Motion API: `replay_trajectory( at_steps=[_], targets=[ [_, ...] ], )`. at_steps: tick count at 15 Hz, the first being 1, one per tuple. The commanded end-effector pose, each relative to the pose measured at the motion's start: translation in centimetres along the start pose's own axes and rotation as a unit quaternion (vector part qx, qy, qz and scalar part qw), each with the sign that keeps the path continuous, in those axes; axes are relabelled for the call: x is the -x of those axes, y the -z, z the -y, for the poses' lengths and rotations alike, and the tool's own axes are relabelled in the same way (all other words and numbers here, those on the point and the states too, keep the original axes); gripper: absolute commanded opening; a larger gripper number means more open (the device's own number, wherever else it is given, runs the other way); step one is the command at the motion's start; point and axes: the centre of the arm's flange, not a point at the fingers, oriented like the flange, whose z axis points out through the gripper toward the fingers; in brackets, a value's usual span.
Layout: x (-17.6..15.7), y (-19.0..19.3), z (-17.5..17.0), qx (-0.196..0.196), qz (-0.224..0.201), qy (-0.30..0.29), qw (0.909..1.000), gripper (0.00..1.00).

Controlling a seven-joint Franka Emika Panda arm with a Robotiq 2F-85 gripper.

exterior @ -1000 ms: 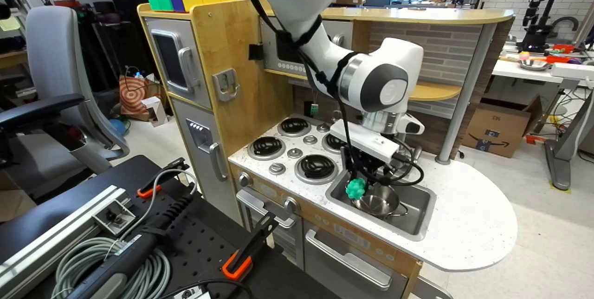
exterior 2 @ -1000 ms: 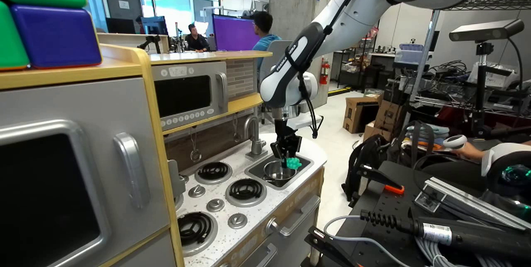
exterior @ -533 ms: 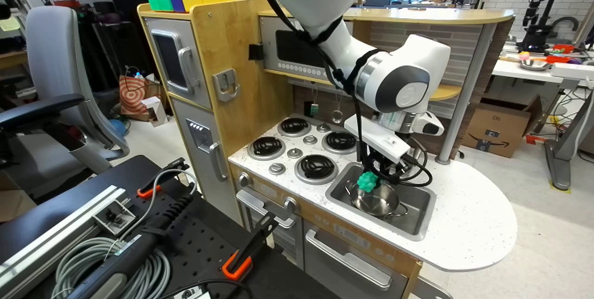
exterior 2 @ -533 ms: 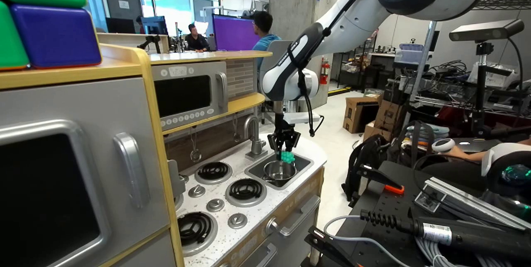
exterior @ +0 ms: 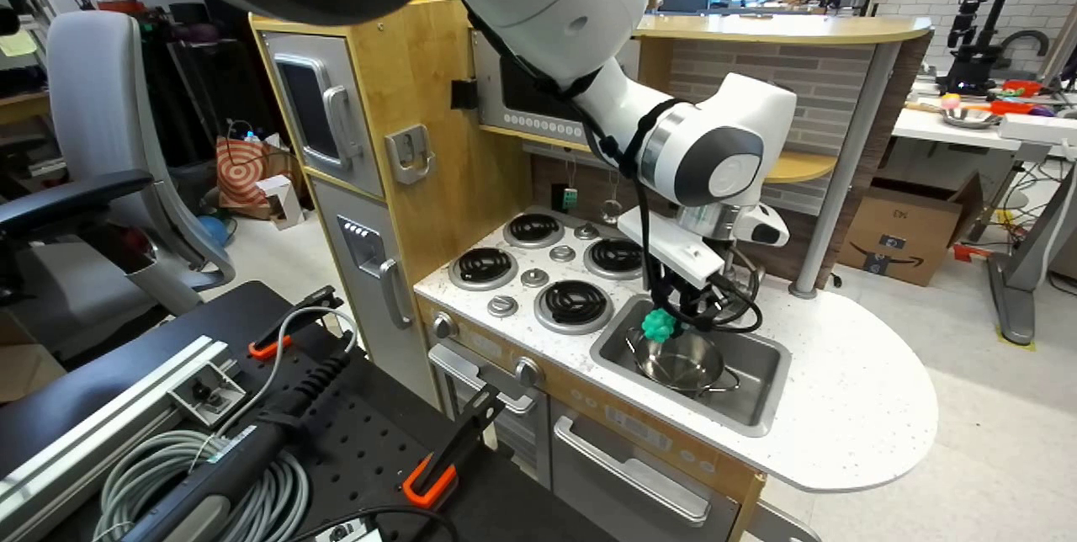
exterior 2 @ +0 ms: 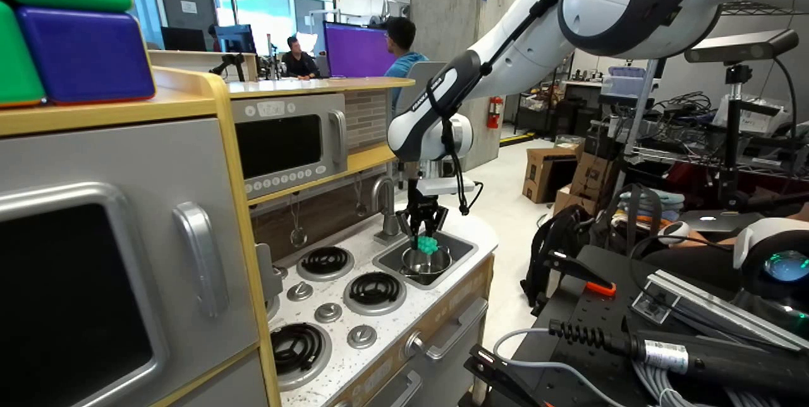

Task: Put the green toy in the pot

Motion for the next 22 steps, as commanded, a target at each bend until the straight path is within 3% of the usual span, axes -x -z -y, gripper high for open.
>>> replay_trajectory(
  at_steps=[1,9,10,11,14,15,16,20,22],
  targets=[
    [-3.3,-1.6,-0.9,0.008,0.017,-0.031,0.9993,0.14],
    [-4.0,-2.6,-1.5,0.026,0.031,-0.051,0.9979,0.14],
    [-4.0,-2.6,-1.5,0.027,0.032,-0.05,0.9979,0.26],
    [-4.2,-2.7,-1.3,0.029,0.032,-0.048,0.9979,0.14],
    [-4.6,-2.8,-1.1,0.035,0.036,-0.048,0.9976,0.14],
    [-4.5,-2.8,-1.1,0.033,0.037,-0.049,0.9976,0.64],
    [-4.5,-2.7,-1.1,0.029,0.038,-0.049,0.9977,0.66],
    [-2.4,-0.7,-0.2,0.005,0.018,-0.023,0.9996,0.94],
    [-0.6,0.7,1.0,-0.01,0.003,0.009,0.9999,1.0]
  ],
)
